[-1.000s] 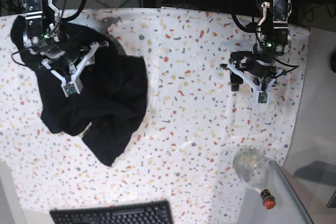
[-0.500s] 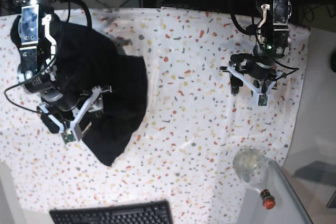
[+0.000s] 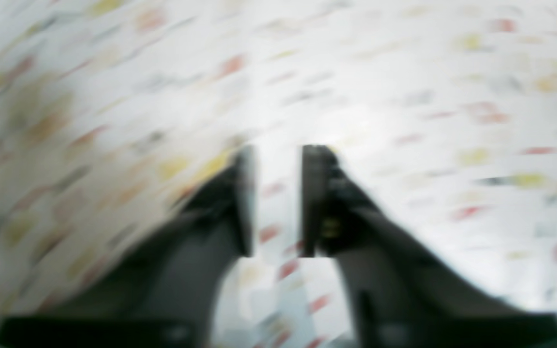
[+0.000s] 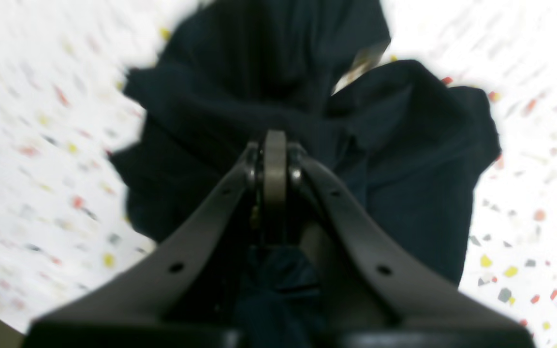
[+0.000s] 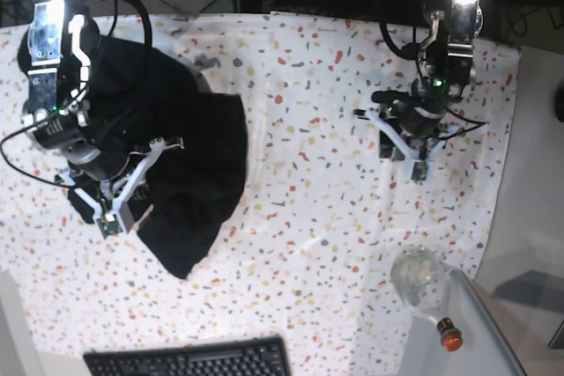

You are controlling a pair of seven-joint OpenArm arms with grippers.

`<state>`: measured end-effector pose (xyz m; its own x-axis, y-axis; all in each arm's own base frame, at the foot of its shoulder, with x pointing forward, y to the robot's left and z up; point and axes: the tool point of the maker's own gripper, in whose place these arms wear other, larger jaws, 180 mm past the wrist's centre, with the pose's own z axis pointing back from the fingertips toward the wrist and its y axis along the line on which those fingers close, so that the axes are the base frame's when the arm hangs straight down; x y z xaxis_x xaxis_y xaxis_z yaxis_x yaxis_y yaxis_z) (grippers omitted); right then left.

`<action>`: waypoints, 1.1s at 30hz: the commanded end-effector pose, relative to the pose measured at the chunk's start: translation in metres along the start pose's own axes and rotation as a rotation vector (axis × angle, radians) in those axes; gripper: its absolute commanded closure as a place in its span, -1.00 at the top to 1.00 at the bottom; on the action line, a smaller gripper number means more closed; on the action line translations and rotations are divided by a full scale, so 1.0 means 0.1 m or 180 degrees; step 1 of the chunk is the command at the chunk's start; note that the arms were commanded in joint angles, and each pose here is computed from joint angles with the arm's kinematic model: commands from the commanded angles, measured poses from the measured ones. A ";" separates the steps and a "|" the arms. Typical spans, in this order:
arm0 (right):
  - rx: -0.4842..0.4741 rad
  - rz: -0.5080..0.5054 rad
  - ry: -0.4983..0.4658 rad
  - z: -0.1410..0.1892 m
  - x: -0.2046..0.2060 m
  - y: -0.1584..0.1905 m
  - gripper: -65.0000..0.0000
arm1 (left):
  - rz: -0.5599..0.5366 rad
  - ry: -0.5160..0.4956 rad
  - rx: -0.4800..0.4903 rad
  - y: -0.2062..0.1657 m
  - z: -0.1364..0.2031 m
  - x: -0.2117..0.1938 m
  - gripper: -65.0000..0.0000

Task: Layout the t-shirt on the table in an organized manner, then fold the t-shirt properly
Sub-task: 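Regrasp the t-shirt with the right gripper and pull it outward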

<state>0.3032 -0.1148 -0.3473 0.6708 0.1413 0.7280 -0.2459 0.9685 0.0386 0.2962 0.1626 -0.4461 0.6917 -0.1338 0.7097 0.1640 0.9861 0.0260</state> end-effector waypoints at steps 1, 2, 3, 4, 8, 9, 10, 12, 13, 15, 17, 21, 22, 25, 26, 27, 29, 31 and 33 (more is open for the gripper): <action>-0.0057 -0.0023 -0.0133 0.11 0.07 -0.03 -1.00 | -0.0073 -0.0140 -0.0034 -0.03 -0.04 0.19 -0.85; -0.0085 -0.0036 -0.0140 0.17 0.04 -0.05 -1.00 | -0.0129 -0.0141 -0.0099 -0.11 -0.10 0.23 -0.93; -0.0095 -0.0051 -0.0132 0.21 0.00 -0.05 -1.00 | -0.0188 -0.0122 -0.0161 -0.19 -0.16 0.26 -0.98; -0.0089 -0.0051 -0.0112 0.21 -0.04 -0.04 -1.00 | -0.0228 -0.0108 -0.0204 -0.24 -0.21 0.29 -0.99; -0.0053 -0.0020 -0.0072 0.13 -0.02 -0.02 -1.00 | -0.0324 -0.0082 -0.0323 -0.39 -0.35 0.37 -1.00; 0.0014 0.0067 -0.0063 0.11 0.01 0.07 -1.00 | -0.0332 -0.0089 -0.0327 -0.40 -0.35 0.39 -1.00; 0.0106 0.0218 -0.0014 0.10 0.01 0.18 -1.00 | -0.0336 -0.0088 -0.0331 -0.40 -0.35 0.39 -1.00; 0.0306 0.0616 0.0049 0.07 0.01 0.40 -0.63 | -0.0347 -0.0074 -0.0319 -0.38 -0.35 0.37 -1.00; 0.0413 0.0813 0.0104 0.04 -0.03 0.53 -0.28 | -0.0352 -0.0058 -0.0310 -0.36 -0.35 0.35 -1.00; 0.0430 0.1100 0.0202 -0.05 -0.09 0.65 0.29 | -0.0407 0.0042 -0.0242 -0.22 -0.32 0.20 -1.00; 0.0241 0.1237 0.0287 -0.17 -0.12 0.64 0.52 | -0.0457 0.0093 -0.0207 -0.13 -0.27 0.11 -1.00; 0.0082 0.1537 0.0344 -0.41 -0.11 0.69 0.42 | -0.0453 0.0224 -0.0110 0.05 -0.20 -0.11 -1.00; 0.0060 0.1572 0.0341 -0.47 -0.09 0.70 0.37 | -0.0405 0.0240 -0.0066 0.11 -0.18 -0.15 -1.00; 0.0028 0.1558 0.0441 -0.66 -0.11 0.68 0.24 | -0.0230 0.0258 0.0102 0.33 -0.11 -0.22 -1.00; 0.0019 0.1554 0.0480 -0.71 -0.13 0.67 0.21 | -0.0209 0.0260 0.0126 0.37 -0.10 -0.23 -1.00; 0.0011 0.1551 0.0509 -0.73 -0.14 0.65 0.14 | -0.0193 0.0259 0.0144 0.39 -0.10 -0.23 -1.00; 0.0006 0.1550 0.0486 -0.72 -0.12 0.64 -0.22 | -0.0188 0.0257 0.0151 0.40 -0.09 -0.23 -1.00; -0.0022 0.1466 0.0439 -0.66 -0.11 0.60 -0.79 | -0.0191 0.0258 0.0148 0.39 -0.10 -0.23 -1.00; -0.0034 0.1402 0.0340 -0.61 -0.07 0.59 -1.00 | -0.0188 0.0243 0.0147 0.39 -0.10 -0.20 -1.00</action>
<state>0.3138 -0.0473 -0.4065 0.6011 0.5710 0.5592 -0.5353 0.8072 -0.2487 0.2824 0.1985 -0.4797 0.7651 -0.1954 0.6136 0.1826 0.9796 0.0843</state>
